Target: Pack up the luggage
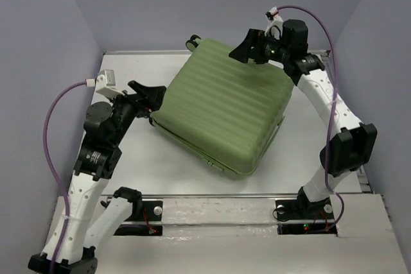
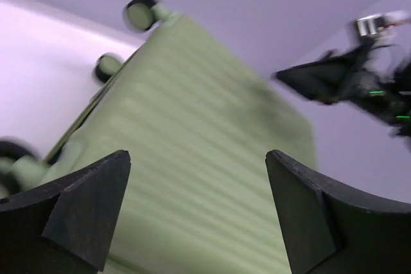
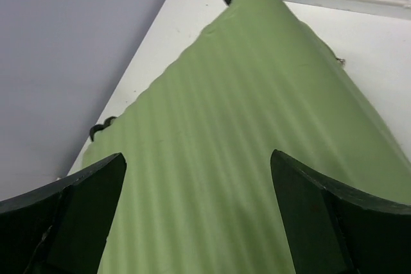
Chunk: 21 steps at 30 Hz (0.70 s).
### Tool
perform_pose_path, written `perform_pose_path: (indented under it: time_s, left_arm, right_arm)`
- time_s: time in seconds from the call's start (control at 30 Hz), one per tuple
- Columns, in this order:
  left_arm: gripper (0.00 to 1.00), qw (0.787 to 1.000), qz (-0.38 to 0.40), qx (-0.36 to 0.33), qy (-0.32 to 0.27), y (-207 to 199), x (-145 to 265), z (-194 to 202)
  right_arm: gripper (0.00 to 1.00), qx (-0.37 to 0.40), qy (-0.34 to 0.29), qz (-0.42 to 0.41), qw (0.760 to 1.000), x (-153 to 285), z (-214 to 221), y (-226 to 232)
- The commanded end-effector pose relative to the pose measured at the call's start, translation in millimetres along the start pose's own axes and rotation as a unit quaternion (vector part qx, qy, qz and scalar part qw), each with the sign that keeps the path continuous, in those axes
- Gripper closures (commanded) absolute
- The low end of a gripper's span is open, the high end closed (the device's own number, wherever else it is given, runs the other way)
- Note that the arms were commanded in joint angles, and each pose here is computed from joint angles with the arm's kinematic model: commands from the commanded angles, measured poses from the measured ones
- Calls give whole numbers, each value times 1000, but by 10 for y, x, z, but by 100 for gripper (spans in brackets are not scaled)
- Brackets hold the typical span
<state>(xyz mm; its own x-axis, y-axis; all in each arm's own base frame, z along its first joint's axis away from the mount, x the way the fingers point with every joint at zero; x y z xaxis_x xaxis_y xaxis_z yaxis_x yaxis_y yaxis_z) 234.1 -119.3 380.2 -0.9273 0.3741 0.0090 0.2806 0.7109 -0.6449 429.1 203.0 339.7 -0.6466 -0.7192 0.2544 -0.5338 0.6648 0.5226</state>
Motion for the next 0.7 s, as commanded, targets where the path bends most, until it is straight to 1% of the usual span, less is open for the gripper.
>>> perform_pose_path:
  time_s: [0.0,0.03,0.07,0.1,0.13,0.17,0.2,0.23,0.27,0.3,0.33,0.37,0.4,0.43,0.47,0.5,0.53,0.57,0.67]
  left_arm:
    - [1,995,-51,32,77,723,52,549]
    - [1,994,-58,50,75,818,81,599]
    - [1,993,-67,63,75,980,122,731]
    - [1,992,-66,76,81,1046,146,793]
    - [1,991,-71,86,77,1114,161,818]
    - [1,989,-81,101,69,1194,169,821]
    - [1,988,-91,110,60,1307,164,841]
    - [1,987,-96,118,55,1351,154,840]
    - [1,987,-98,124,42,1417,111,817]
    - [1,985,-96,137,39,1430,84,811]
    - [1,985,-94,144,35,1447,50,803]
    - [1,985,-88,148,27,1481,-23,784]
    - [1,983,-88,160,25,1494,-60,779]
    - [1,983,-87,163,20,1507,-106,752]
    - [1,982,-86,168,16,1518,-145,737]
    - [1,981,-85,177,7,1555,-221,712]
    - [1,980,-84,182,3,1572,-259,699]
    - [1,979,-81,189,1,1582,-291,699]
    - [1,974,-78,211,3,1641,-411,712]
  right_arm:
    - [0,23,-22,-24,999,465,-101,449]
    - [2,33,-39,-27,998,658,-122,576]
    - [4,34,-43,-24,998,741,-68,598]
    - [7,24,-28,-15,999,735,184,514]
    - [13,24,-30,-17,999,807,278,555]
    - [34,25,-30,-19,999,873,385,596]
    - [44,44,-43,-42,997,1048,462,844]
    - [49,48,-42,-37,997,1090,584,873]
    - [55,46,-20,-33,998,1089,866,839]
    - [57,62,-23,-52,996,1207,990,1050]
    - [56,67,-16,-56,996,1236,1121,1093]
    - [53,65,3,-53,996,1236,1335,1064]
    - [50,69,7,-63,996,1288,1430,1128]
    - [45,72,18,-68,995,1285,1537,1153]
    - [35,77,32,-76,994,1272,1669,1220]
    - [30,76,48,-70,993,1237,1817,1184]
    - [26,78,59,-73,993,1216,1909,1195]
    - [21,84,74,-85,990,1206,2020,1256]
    - [13,90,98,-89,987,1145,2211,1265]
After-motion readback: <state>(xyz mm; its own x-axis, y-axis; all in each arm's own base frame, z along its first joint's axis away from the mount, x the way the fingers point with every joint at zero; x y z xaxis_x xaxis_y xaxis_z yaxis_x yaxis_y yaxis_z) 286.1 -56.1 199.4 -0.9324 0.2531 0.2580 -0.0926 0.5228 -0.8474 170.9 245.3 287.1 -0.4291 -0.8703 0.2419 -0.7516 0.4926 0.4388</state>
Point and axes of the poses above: each gripper's point midway between its finger pads, its own x axis back along the fingers, its own y axis along the line the jaws close on, z = x × y, the point moved 4 cm from there along x, back along the fingers, and after that the axes turned 1 degree about x, right-handed, at the moved point
